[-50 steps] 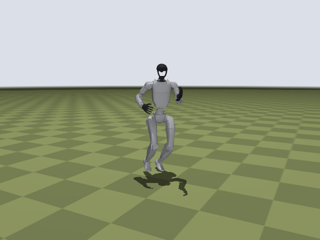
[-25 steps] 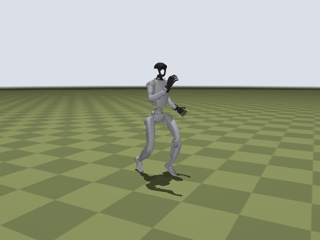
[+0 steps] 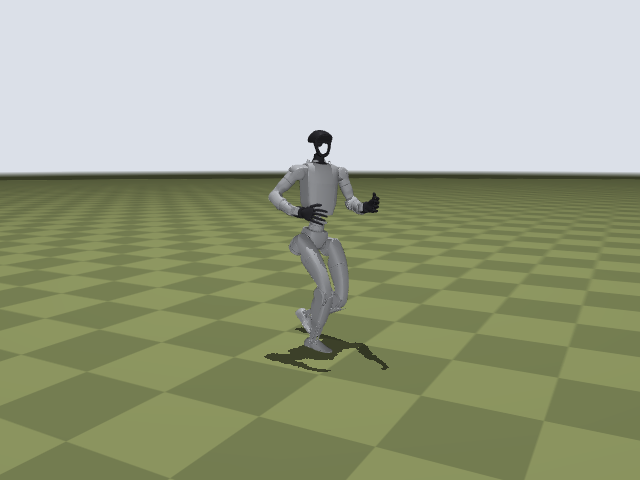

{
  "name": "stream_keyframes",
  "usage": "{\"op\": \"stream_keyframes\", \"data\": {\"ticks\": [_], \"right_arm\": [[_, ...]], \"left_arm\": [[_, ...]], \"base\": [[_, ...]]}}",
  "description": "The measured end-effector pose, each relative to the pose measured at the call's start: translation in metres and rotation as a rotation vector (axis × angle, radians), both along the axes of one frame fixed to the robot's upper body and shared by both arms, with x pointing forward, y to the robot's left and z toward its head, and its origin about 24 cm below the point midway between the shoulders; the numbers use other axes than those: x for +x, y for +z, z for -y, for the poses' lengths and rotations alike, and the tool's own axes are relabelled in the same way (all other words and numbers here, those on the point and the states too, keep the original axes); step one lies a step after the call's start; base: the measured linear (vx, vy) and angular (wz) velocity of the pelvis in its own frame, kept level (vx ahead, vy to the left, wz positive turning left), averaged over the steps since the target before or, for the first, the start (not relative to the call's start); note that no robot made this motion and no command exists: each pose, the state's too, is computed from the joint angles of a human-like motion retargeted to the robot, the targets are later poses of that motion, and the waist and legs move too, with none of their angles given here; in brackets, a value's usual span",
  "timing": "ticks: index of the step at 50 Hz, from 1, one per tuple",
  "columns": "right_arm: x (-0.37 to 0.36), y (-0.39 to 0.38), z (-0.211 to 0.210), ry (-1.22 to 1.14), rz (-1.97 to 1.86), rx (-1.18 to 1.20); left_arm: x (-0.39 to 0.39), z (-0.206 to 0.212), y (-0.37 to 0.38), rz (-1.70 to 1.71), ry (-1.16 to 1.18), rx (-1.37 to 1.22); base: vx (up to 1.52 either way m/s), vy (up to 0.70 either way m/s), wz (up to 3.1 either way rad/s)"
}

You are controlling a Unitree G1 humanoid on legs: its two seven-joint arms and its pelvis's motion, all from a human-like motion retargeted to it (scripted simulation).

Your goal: Run

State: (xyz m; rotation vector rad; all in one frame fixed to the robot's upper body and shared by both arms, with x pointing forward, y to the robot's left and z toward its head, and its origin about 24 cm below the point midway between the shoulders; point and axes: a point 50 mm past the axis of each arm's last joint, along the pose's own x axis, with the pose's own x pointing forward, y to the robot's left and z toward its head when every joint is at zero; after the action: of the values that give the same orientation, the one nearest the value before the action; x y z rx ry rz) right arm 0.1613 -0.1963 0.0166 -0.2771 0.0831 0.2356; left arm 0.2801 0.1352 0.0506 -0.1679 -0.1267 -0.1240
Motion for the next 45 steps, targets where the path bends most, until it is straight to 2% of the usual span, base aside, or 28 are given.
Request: {"op": "stream_keyframes", "data": {"ticks": [7,13,18,25,35,45], "right_arm": [[0.074,0.007,-0.015,-0.103,0.195,-0.172],[0.109,0.030,-0.039,-0.103,0.294,-0.141],[0.119,0.031,-0.051,-0.030,0.278,-0.141],[0.113,-0.024,-0.056,0.052,0.027,-0.262],[0.039,-0.135,-0.043,0.098,-0.605,-0.337],[-0.026,-0.173,-0.016,0.016,-0.935,-0.356]], "left_arm": [[-0.097,-0.030,-0.163,-0.803,0.067,0.219],[-0.201,-0.072,-0.204,-1.160,0.151,0.263],[-0.233,-0.097,-0.202,-1.222,0.255,0.256],[-0.212,-0.105,-0.199,-1.170,0.311,0.270],[-0.163,-0.093,-0.194,-1.082,0.186,0.302],[-0.166,-0.078,-0.199,-1.105,0.040,0.318]], "base": [[0.35,0.00,0.65],[0.29,0.07,0.71],[0.23,0.10,0.84],[0.10,0.07,0.79],[0.04,0.02,0.68],[0.08,-0.02,0.37]]}}
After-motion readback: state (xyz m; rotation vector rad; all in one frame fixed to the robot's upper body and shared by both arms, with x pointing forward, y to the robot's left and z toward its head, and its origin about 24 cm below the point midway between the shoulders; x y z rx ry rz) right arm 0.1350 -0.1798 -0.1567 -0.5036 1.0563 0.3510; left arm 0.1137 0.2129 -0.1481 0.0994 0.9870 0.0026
